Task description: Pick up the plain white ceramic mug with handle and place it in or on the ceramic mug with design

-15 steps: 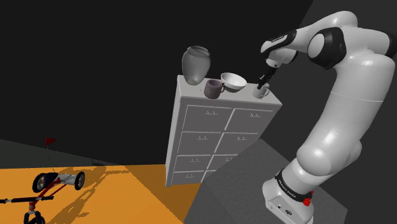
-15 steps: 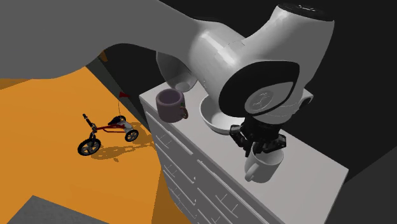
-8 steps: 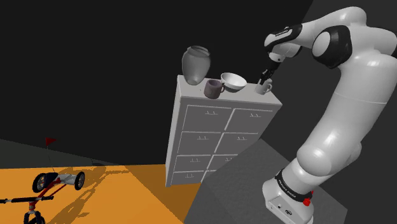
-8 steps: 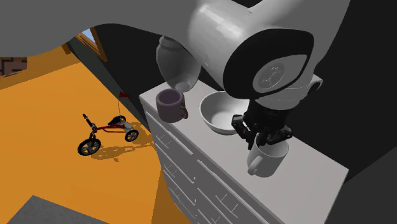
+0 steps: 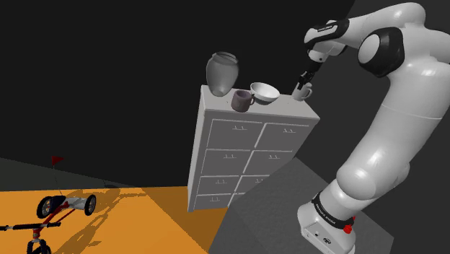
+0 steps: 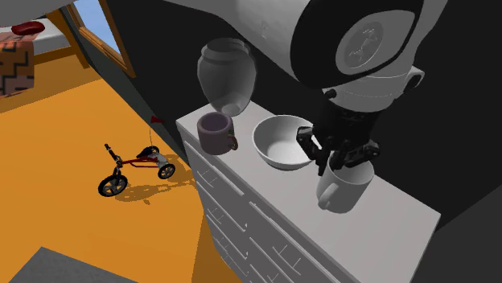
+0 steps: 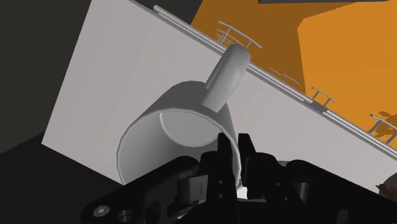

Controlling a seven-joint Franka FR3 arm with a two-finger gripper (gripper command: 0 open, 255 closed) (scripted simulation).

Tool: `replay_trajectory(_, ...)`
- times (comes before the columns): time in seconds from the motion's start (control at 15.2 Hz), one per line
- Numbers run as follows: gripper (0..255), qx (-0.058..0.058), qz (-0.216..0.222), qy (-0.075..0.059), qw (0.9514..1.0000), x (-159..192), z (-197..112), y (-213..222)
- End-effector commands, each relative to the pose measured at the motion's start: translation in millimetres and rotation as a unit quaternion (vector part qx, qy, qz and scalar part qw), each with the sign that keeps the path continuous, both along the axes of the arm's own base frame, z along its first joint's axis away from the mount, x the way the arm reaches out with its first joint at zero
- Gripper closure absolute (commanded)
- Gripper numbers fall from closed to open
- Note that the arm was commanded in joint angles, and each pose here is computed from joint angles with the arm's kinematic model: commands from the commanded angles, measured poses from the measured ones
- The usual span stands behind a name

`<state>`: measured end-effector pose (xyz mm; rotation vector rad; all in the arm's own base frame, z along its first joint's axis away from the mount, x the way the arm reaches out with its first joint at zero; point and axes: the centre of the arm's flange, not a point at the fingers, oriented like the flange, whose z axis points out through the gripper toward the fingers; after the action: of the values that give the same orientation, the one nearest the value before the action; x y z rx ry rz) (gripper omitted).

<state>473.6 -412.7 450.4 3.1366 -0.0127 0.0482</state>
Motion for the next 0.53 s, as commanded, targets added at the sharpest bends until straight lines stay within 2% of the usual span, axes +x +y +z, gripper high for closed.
replay_trajectory(0.0,255,0.000,0.000,0.000,1.0000,-1,11,0)
replay_trajectory(0.46,255,0.000,0.000,0.000,1.0000,-1,48,0)
